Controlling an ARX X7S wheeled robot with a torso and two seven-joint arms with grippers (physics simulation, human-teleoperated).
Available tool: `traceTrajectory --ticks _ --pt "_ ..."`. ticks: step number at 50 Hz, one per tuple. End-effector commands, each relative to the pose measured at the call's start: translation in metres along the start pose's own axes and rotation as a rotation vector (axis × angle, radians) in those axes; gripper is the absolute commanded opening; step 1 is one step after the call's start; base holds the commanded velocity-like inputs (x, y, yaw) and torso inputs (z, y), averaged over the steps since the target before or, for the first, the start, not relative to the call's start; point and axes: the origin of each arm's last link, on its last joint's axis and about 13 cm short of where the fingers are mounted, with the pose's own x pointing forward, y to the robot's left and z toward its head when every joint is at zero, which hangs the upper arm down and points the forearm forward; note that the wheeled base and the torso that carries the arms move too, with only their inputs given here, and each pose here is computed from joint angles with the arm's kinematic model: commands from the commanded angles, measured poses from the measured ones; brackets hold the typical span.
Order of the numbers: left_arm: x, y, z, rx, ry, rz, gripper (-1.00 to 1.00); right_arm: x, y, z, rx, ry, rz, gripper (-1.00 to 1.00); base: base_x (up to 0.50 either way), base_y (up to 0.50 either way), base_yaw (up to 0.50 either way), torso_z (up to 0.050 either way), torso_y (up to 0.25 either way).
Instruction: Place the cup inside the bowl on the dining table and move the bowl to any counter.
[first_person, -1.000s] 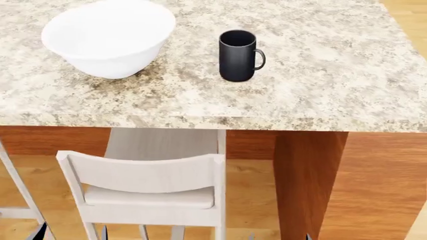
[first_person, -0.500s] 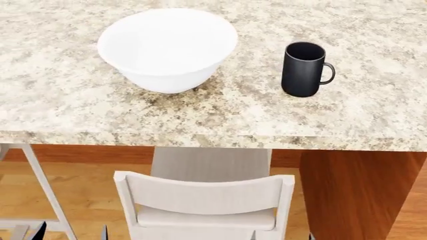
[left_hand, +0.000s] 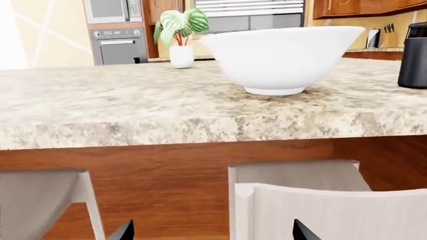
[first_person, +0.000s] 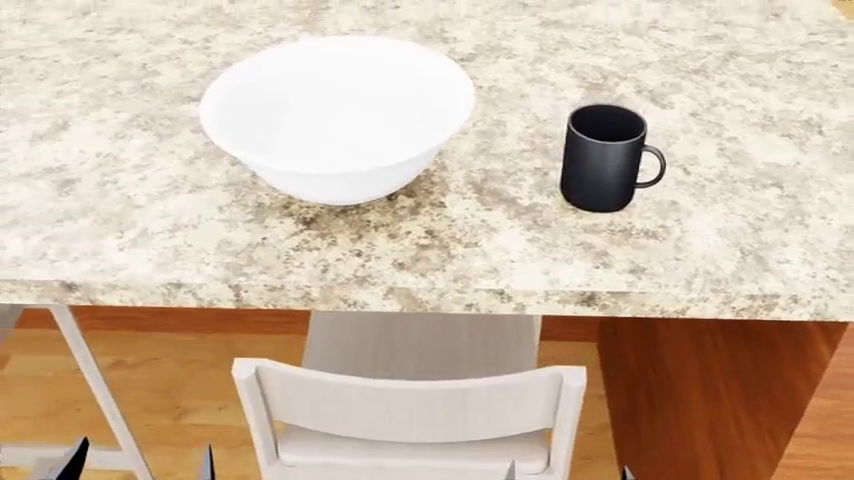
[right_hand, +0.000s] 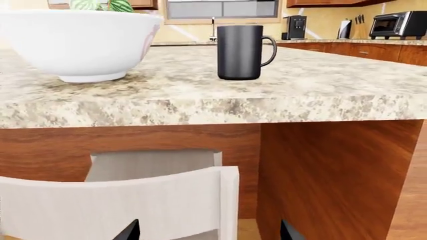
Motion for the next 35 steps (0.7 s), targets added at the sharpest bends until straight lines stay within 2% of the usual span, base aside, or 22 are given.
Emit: traceTrajectory --ticks 1,27,28,34,35 --pt "0.001 -0.001 0.002 0.002 -0.009 0.001 1.00 -0.001 -0.001 0.001 -0.003 -0.003 0.002 1.00 0.00 0.00 0.00 0.050 0.000" --pt "0.000 0.000 0.002 -0.014 -0.016 0.001 1.00 -0.001 -0.001 0.001 -0.004 -0.005 -0.001 1.00 0.00 0.00 0.00 0.050 0.000" --pt "0.000 -0.001 0.004 -0.039 -0.024 0.004 1.00 -0.001 -0.001 0.001 -0.004 -0.004 -0.001 1.00 0.00 0.00 0.00 0.000 0.000" --pt "-0.001 0.000 0.002 -0.015 -0.007 0.002 1.00 -0.001 -0.001 0.001 -0.003 -0.005 -0.003 1.00 0.00 0.00 0.00 0.000 0.000" --pt "-0.003 0.001 0.006 -0.082 -0.029 0.045 1.00 -0.013 -0.023 0.004 0.137 -0.057 -0.445 -1.00 0.00 0.00 0.00 0.000 0.000"
